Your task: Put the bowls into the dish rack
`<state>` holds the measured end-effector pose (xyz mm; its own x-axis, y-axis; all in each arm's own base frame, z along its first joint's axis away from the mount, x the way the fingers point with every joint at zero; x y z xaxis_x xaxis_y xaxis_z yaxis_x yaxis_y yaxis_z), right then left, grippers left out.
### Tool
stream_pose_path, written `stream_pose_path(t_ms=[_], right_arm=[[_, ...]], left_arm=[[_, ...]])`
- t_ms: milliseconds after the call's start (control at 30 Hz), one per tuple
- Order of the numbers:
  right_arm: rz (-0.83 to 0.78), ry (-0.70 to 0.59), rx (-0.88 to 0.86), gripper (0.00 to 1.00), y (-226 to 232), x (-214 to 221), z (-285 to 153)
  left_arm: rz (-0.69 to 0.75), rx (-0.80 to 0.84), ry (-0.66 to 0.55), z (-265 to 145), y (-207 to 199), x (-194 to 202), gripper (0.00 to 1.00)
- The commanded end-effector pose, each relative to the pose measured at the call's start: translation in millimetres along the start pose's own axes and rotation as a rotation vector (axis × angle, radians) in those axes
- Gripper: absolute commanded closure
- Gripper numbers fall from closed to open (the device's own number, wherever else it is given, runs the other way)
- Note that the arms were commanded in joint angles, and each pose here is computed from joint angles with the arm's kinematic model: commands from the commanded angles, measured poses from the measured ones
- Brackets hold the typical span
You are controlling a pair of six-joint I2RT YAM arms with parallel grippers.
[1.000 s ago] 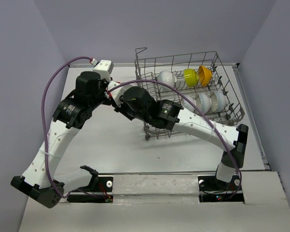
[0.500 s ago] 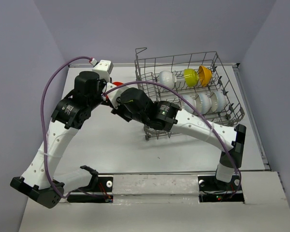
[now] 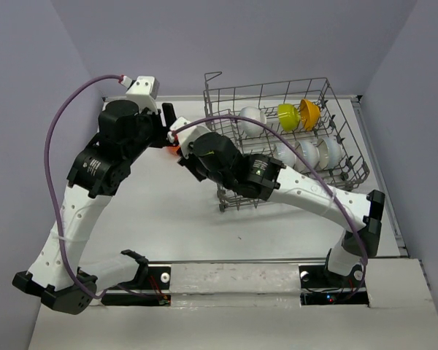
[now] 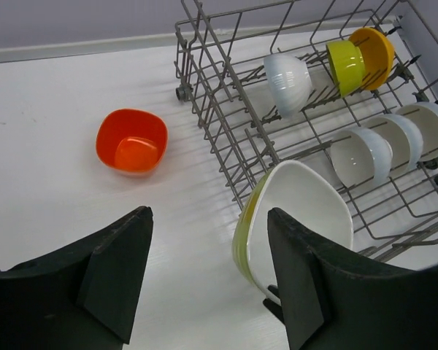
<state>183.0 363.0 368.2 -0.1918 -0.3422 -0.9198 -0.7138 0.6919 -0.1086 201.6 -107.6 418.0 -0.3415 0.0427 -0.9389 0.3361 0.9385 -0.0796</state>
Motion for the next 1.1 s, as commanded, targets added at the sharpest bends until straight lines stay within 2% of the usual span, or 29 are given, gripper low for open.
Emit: stream_pose_path(t_ms=[0, 167, 300, 367, 400, 433, 467, 533, 600, 733, 800, 1067], right_arm=[[0.109, -0.084, 0.105, 0.99, -27, -14, -14], [0.253, -0.158, 0.207, 0.99, -75, -27, -21], [0.423, -0.274, 0.264, 0.99, -161, -40, -26], [0.513, -0.320, 0.230, 0.99, -186, -45, -25], [0.537, -0.329, 0.154, 0.99, -194, -47, -24], [0.573, -0.352, 0.169, 0.99, -223, -44, -20], [0.628, -0.355, 0.057, 0.99, -225, -45, -17], [0.673, -0.415, 0.006, 0.99, -253, -44, -15], [0.734, -0.424, -0.135, 0.99, -257, -39, -1], [0.810, -0.452, -0.272, 0.99, -270, -27, 19], [0.865, -0.420, -0.354, 0.99, -268, -18, 33], [1.009, -0.401, -0.533, 0.99, -265, 12, 63]], left_arm=[[-0.046, 0.016, -0.173, -15, -3, -36, 0.25], [-0.076, -0.050, -0.231, -21, 1, -48, 0.24], [-0.081, -0.053, -0.250, -21, 1, -49, 0.23], [-0.082, -0.055, -0.246, -19, 2, -46, 0.23], [-0.082, -0.055, -0.247, -19, 2, -46, 0.23], [-0.083, -0.054, -0.243, -18, 1, -44, 0.23], [-0.082, -0.054, -0.244, -18, 1, -43, 0.23], [-0.081, -0.061, -0.239, -16, 2, -41, 0.23], [-0.078, -0.067, -0.241, -18, 3, -41, 0.23], [-0.073, -0.071, -0.237, -16, 3, -40, 0.23], [-0.076, -0.069, -0.237, -15, 3, -39, 0.22], [-0.085, -0.057, -0.216, -6, 2, -30, 0.22]])
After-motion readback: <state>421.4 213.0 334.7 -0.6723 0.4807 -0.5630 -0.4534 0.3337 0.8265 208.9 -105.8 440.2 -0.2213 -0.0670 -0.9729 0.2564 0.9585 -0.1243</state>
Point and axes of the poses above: each gripper's point midway between its finger pads, its own z axis out along the fingers, its own y axis along the line the jaws close on, x = y × z, the point moved 10 cm from there along -z, back along the fingers, and after that the axes turned 7 degrees about z, right-handed, at the moved point
